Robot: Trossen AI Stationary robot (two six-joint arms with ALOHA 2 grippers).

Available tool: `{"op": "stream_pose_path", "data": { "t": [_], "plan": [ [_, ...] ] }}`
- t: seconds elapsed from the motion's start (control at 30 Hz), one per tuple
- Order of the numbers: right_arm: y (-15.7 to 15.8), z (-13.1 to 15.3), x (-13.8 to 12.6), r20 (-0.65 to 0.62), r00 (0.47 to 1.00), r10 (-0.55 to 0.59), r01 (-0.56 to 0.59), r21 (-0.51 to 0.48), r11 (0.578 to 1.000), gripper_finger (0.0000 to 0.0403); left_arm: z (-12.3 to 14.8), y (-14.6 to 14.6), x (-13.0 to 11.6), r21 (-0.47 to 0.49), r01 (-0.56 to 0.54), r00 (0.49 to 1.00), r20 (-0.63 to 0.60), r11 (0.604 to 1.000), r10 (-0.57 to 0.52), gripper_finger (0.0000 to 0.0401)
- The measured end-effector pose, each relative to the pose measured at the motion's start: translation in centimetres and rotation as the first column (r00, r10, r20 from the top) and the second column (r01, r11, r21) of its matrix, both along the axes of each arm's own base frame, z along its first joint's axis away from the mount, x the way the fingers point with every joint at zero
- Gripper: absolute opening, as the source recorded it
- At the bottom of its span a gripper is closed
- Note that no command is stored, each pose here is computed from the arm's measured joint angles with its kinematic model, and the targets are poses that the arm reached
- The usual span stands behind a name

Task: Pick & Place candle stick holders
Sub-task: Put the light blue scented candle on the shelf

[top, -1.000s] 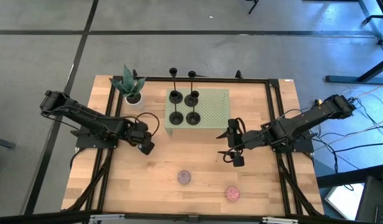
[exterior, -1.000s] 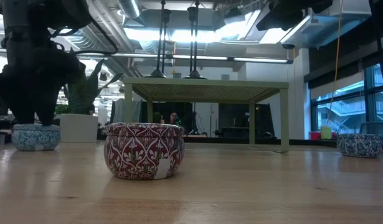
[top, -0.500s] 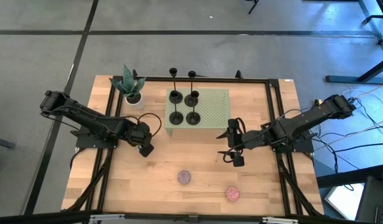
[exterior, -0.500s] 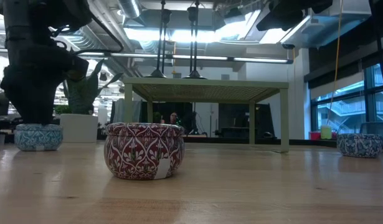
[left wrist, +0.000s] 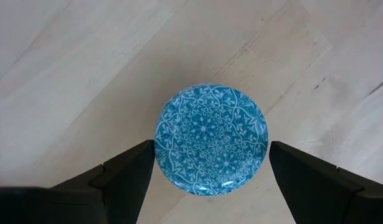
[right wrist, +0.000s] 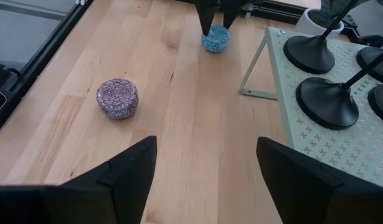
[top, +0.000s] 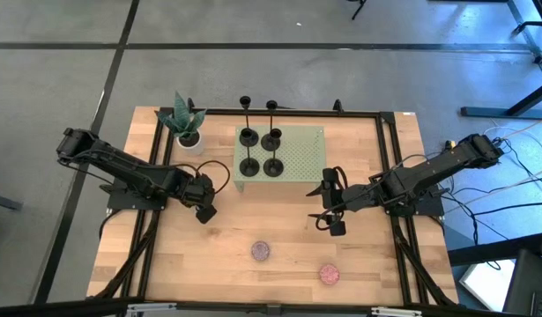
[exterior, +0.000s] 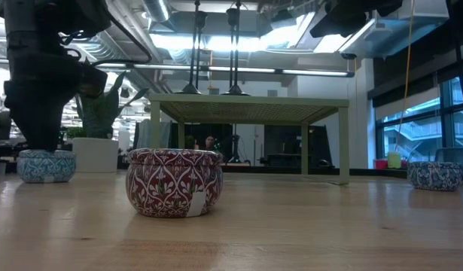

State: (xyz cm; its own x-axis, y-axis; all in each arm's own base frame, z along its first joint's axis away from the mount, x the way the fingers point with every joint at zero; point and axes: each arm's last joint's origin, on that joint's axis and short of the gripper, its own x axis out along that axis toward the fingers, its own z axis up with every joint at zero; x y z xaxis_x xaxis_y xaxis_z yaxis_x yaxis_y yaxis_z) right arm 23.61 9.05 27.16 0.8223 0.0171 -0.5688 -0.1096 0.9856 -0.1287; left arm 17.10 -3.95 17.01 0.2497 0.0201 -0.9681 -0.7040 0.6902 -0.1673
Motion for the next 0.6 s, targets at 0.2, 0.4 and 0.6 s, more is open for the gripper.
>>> {"op": "stream_pose_path", "data": {
  "t": [0.2,0.4,0.6],
  "plan": [
    [0.0,-0.01,-0.01,-0.001,1.0,0.0,0.0,0.0,1.0,0.0281,0.0,0.0,0.01,0.0,0.001,1.0,0.001,1.0,-0.001,0.0313],
    [0.0,-0.01,0.0,-0.001,1.0,0.0,0.0,0.0,1.0,0.0281,0.0,-0.02,0.01,-0.006,0.002,1.0,0.0,1.0,-0.002,0.032],
    [0.0,-0.01,0.0,-0.001,1.0,0.0,0.0,-0.001,1.0,0.0281,0.01,0.0,0.04,0.012,0.03,1.0,0.004,0.999,-0.03,0.0354]
  ]
}}
